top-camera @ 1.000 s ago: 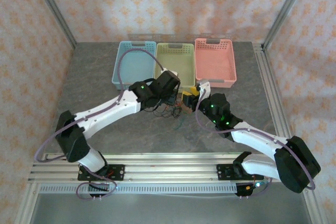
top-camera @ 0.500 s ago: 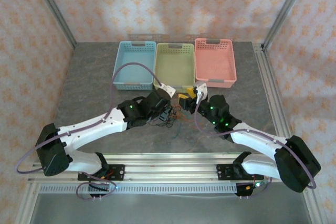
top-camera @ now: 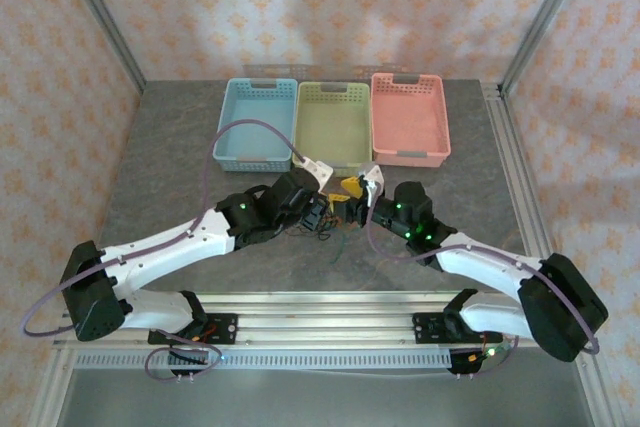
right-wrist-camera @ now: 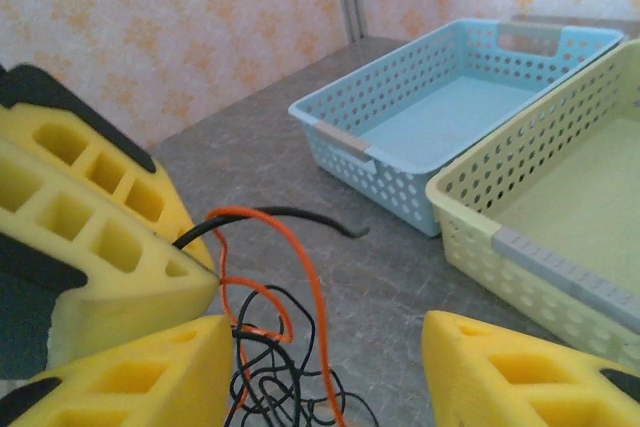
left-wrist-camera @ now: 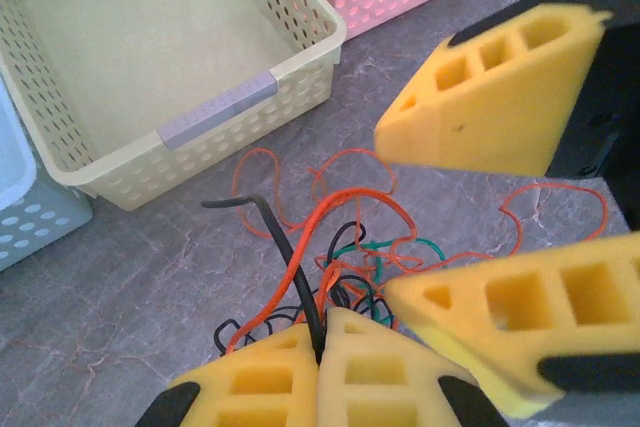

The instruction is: Untangle the cables

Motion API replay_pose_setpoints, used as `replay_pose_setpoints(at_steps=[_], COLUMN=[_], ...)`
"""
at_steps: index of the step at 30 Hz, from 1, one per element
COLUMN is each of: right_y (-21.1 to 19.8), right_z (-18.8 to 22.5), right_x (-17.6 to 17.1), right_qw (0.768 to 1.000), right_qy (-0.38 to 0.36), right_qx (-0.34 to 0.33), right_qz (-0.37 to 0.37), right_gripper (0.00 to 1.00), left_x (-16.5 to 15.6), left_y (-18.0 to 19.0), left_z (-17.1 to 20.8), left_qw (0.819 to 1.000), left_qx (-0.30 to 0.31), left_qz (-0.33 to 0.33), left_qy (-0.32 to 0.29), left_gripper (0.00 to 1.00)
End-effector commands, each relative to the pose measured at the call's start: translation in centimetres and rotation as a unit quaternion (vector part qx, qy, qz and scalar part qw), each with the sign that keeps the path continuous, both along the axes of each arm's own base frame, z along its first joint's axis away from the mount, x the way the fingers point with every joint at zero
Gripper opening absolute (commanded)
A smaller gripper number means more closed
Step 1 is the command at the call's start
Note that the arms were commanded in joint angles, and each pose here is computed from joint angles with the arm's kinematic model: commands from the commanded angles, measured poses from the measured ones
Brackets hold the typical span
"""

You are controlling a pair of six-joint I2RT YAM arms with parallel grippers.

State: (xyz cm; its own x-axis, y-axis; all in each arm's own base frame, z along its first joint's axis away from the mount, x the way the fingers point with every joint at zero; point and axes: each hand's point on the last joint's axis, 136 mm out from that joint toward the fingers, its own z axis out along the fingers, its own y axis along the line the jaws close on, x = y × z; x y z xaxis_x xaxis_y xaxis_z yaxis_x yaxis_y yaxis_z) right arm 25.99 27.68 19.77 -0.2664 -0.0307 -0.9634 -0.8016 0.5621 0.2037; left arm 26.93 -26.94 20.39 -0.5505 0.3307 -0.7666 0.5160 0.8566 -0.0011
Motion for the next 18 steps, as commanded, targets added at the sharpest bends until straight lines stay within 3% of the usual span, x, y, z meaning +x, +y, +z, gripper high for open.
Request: replay_pose_setpoints(at_steps=[1,10,12,15,18], right_y=[1.3,0.9,0.7,0.4,-0.5], right_z=[1.0,1.1,1.2,1.0,1.9], right_x=[-0.4,0.2,0.3,0.5,0.9], right_qw=[0.999,1.0,1.0,1.0,0.999], right_qy=[-0.01,-0.015,-0.017,-0.017,-0.03], right_qx=[0.006,0.006,0.006,0.004,0.009], right_qz=[0.031,0.01,0.003,-0.009,-0.037], right_gripper=[0.53,0.38,0.27,0.0,0.0], left_x=[-0.4,-1.2,-1.2,-1.3,-1.3], left_y=[-0.5,-1.2,-1.2,-1.1,-1.1], left_z=[0.6,1.0,0.9,0.7,0.8], left_qw=[1.0,0.999,0.999,0.999,0.999], left_qx=[-0.014,-0.029,-0.027,-0.023,-0.026], left_qz=[-0.016,-0.041,-0.042,-0.04,-0.038], left_qy=[-0.008,-0.006,-0.005,-0.004,-0.005], left_gripper=[0.0,0.0,0.0,0.0,0.0])
